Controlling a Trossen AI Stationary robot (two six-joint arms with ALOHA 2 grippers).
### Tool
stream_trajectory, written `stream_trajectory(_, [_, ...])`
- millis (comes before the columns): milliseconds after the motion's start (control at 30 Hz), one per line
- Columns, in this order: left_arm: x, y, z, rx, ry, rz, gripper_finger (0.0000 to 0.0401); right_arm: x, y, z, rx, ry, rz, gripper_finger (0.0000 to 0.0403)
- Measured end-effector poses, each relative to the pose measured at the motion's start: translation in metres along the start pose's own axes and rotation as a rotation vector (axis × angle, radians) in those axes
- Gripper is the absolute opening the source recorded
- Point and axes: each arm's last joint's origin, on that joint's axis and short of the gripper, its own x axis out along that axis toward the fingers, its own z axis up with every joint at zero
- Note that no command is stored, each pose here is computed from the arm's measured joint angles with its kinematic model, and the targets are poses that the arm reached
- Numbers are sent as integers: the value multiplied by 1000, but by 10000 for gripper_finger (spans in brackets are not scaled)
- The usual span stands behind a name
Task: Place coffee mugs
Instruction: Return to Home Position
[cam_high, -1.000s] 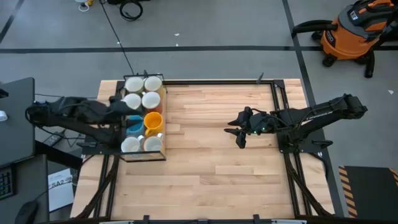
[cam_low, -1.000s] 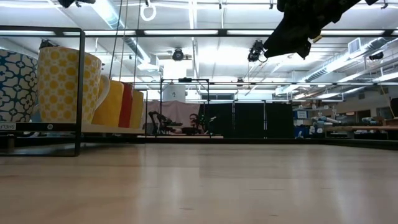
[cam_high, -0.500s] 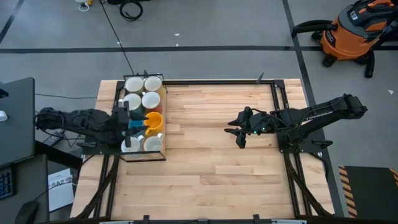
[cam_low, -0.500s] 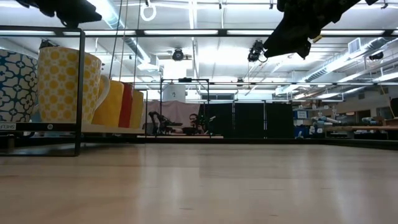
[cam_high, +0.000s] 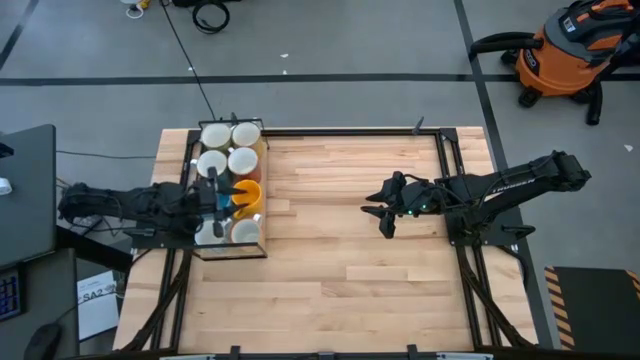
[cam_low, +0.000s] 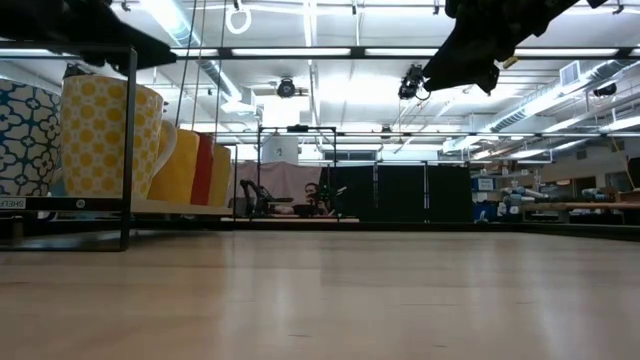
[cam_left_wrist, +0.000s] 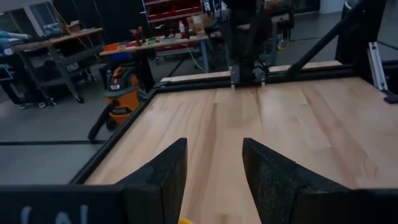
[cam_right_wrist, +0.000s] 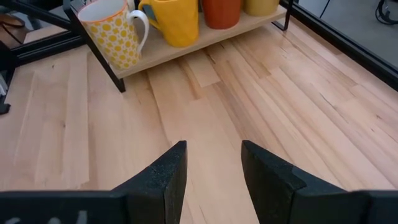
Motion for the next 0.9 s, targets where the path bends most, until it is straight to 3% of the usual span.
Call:
stream_trajectory(467, [-2,4,-41,-52,-73,-17,162,-15,0,13,14,-128,51,158])
stream_trajectory(900, [-3,2,-67,-94,-109,-1,162,-92,-21,32,2,-425,151,158])
